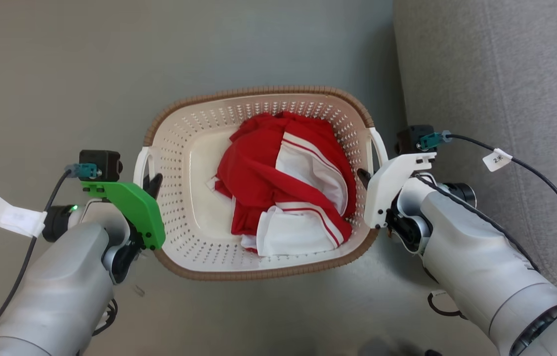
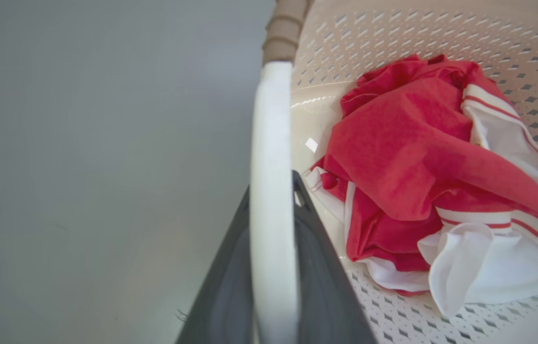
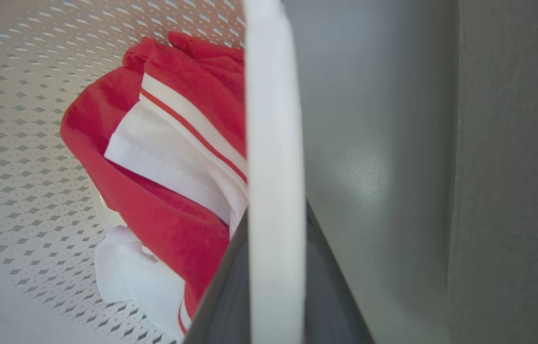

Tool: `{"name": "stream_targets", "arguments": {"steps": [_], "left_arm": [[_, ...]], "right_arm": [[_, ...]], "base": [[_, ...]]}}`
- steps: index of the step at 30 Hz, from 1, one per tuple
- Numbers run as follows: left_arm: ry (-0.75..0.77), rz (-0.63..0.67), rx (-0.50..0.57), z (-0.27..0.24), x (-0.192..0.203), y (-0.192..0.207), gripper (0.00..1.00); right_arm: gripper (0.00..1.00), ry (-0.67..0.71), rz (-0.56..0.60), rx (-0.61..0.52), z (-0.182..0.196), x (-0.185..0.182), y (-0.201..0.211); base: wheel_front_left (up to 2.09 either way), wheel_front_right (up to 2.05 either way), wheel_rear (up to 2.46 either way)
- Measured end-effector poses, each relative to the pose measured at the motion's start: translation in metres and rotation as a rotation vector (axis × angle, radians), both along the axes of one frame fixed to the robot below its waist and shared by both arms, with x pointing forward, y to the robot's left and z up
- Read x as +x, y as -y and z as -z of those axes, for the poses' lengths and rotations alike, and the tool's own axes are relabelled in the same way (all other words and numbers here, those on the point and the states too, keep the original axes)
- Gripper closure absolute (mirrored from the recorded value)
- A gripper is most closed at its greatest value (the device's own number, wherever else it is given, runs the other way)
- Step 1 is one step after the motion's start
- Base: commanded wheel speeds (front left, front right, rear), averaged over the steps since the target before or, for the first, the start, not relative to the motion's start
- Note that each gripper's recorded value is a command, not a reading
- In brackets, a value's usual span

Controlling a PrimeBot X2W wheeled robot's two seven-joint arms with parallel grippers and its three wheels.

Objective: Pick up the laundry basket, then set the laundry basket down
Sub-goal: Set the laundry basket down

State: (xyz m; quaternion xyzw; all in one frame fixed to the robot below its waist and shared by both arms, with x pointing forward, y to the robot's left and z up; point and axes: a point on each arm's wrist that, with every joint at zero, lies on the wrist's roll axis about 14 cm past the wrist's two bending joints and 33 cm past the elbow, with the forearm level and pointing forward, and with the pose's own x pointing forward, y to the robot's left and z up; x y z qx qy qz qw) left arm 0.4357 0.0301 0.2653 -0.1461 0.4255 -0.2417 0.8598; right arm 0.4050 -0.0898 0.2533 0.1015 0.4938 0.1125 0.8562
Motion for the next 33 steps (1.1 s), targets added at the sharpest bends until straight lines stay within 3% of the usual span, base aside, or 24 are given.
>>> {"name": "stream_targets", "arguments": {"steps": [13, 33], "left_arm": [[-0.009, -0.043, -0.004, 0.047, 0.018, -0.009, 1.00], [-0.085, -0.089, -0.001, 0.104, 0.017, -0.015, 1.00]], "right_arm": [[1.00, -0.005, 0.009, 0.024, 0.042, 0.015, -0.008], [1.00, -0.085, 0.019, 0.021, 0.099, 0.005, -0.011]], "base": [[0.00, 0.00, 0.00], [0.00, 0.00, 0.00]]}}
